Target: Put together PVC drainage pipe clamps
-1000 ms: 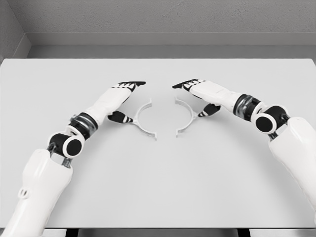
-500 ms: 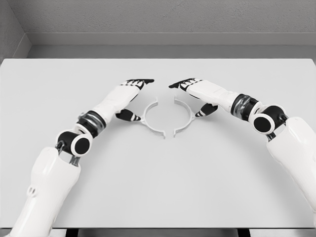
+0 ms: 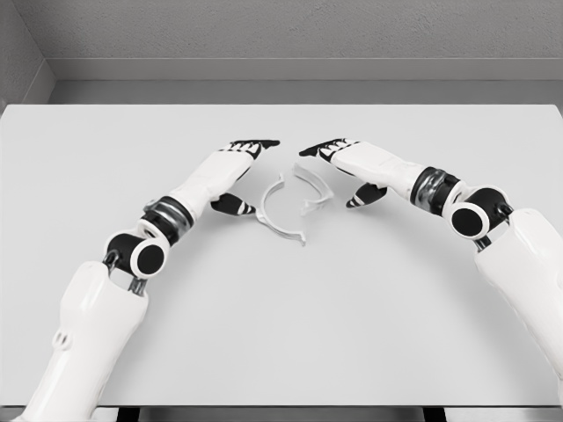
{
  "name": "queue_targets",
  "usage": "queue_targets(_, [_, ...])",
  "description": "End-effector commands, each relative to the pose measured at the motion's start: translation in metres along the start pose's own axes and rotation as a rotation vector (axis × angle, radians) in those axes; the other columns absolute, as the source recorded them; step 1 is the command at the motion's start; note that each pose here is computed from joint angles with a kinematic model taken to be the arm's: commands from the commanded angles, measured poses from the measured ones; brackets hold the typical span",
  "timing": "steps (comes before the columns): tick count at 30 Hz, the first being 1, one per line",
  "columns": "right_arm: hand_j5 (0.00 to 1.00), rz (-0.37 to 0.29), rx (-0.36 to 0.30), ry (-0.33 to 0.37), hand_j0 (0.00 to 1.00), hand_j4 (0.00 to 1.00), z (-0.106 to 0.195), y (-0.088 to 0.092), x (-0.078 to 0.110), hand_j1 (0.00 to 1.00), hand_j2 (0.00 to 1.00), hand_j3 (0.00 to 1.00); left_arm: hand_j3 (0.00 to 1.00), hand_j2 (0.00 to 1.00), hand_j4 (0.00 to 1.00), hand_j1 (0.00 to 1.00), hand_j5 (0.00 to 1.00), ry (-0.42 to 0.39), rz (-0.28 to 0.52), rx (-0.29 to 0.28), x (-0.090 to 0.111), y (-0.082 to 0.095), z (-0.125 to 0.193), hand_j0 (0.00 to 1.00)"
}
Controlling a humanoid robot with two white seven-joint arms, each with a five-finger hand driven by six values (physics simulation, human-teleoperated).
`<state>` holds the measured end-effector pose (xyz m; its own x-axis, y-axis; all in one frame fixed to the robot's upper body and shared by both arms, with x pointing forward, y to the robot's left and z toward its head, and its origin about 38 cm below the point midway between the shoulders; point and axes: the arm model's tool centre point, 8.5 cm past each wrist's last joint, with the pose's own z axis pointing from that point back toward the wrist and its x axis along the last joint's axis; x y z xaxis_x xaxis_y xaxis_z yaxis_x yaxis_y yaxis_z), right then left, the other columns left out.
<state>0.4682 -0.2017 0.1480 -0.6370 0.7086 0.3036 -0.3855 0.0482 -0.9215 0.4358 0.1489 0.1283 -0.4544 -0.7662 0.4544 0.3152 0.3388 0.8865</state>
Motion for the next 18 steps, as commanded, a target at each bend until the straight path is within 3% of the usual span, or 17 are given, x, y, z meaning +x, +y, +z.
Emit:
queue_targets(1, [1.0,-0.006,-0.006,0.009,1.0,1.0,0.002,-0.002,-0.003,1.0,1.0,1.0,1.0,1.0,1.0,1.0,1.0,-0.005,0.001,0.011,0.001,0.003,0.001,1.0])
queue_targets(6, [1.0,0.011,-0.026,0.057,1.0,1.0,0.019,-0.011,-0.021,1.0,1.0,1.0,1.0,1.0,1.0,1.0,1.0,-0.007,-0.002,0.016,0.001,0.005,0.002,1.0])
queue_targets(14, [1.0,0.014,-0.053,0.045,1.0,1.0,0.019,-0.013,-0.018,1.0,1.0,1.0,1.0,1.0,1.0,1.0,1.0,-0.011,-0.003,0.015,0.002,0.005,0.002,1.0])
queue_targets(18, [1.0,0.014,-0.056,0.043,1.0,1.0,0.018,-0.015,-0.018,1.0,1.0,1.0,1.0,1.0,1.0,1.0,1.0,-0.04,-0.002,0.016,0.015,0.005,-0.006,1.0])
